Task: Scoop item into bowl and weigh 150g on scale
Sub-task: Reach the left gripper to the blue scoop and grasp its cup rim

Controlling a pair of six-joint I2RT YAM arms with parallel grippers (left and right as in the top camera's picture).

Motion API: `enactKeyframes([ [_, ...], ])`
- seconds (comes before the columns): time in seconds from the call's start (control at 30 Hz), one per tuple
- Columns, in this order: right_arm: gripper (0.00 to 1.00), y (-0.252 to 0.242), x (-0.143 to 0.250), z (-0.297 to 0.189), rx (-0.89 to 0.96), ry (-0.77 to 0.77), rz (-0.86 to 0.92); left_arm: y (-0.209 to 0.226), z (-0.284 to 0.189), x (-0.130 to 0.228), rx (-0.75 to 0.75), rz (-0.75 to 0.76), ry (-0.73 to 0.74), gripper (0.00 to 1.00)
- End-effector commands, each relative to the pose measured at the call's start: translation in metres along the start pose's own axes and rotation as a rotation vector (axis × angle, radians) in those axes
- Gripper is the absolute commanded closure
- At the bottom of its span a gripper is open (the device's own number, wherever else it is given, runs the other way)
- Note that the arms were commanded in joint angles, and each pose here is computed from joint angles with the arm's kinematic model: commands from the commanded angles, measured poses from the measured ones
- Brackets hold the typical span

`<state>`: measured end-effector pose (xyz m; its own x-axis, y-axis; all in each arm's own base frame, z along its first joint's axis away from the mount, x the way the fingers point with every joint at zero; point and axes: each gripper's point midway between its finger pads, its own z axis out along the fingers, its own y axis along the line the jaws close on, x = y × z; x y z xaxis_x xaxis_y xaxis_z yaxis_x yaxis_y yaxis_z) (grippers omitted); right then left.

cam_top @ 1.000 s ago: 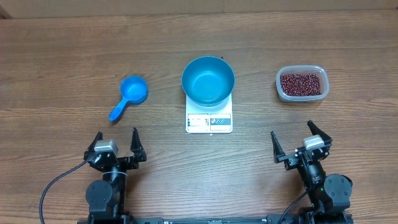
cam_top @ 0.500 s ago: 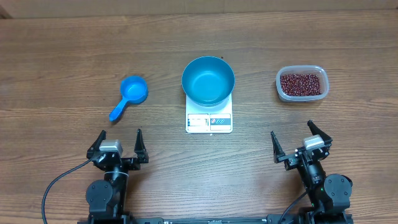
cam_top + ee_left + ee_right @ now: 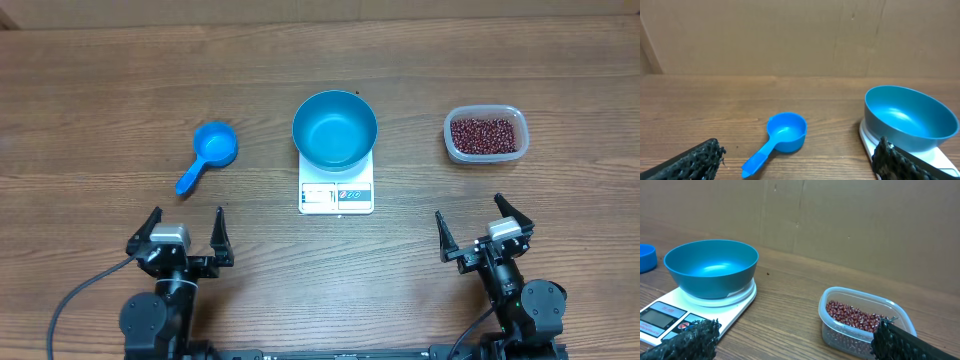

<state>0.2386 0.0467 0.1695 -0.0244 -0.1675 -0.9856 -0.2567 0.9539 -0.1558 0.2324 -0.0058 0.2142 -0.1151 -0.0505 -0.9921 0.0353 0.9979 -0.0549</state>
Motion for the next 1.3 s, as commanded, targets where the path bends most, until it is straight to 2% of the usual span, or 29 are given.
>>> enactKeyframes([
  [0.0, 0.00, -0.001, -0.001, -0.001, 0.005, -0.011, 0.001, -0.007, -0.003, -0.027, 0.032, 0.018, 0.009, 0.00],
  [0.3, 0.00, -0.001, -0.001, -0.001, 0.005, -0.011, 0.001, -0.034, 0.011, -0.060, 0.183, -0.019, 0.231, 0.00],
  [0.47, 0.00, -0.001, -0.001, -0.001, 0.004, -0.010, 0.001, -0.039, 0.029, -0.081, 0.205, -0.040, 0.402, 0.00],
  [0.57, 0.00, -0.001, -0.001, -0.001, 0.005, -0.011, 0.001, -0.041, 0.040, -0.092, 0.237, 0.020, 0.512, 0.00],
  [0.73, 0.00, -0.001, -0.001, -0.001, 0.004, -0.010, 0.001, -0.045, 0.066, -0.100, 0.358, 0.217, 0.657, 0.00],
  [0.93, 0.00, -0.001, -0.001, -0.001, 0.004, -0.010, 0.001, -0.035, 0.115, -0.077, 0.380, 0.285, 0.749, 0.01],
  [1.07, 0.00, -0.001, -0.001, -0.001, 0.005, -0.011, 0.001, -0.013, 0.143, -0.047, 0.296, 0.311, 0.839, 0.00],
  [1.17, 0.00, -0.001, -0.001, -0.001, 0.004, -0.010, 0.001, 0.005, 0.163, -0.025, 0.236, 0.348, 0.895, 0.12],
  [1.27, 0.00, -0.001, -0.001, -0.001, 0.004, -0.010, 0.001, 0.013, 0.179, -0.011, 0.217, 0.373, 0.910, 0.14],
])
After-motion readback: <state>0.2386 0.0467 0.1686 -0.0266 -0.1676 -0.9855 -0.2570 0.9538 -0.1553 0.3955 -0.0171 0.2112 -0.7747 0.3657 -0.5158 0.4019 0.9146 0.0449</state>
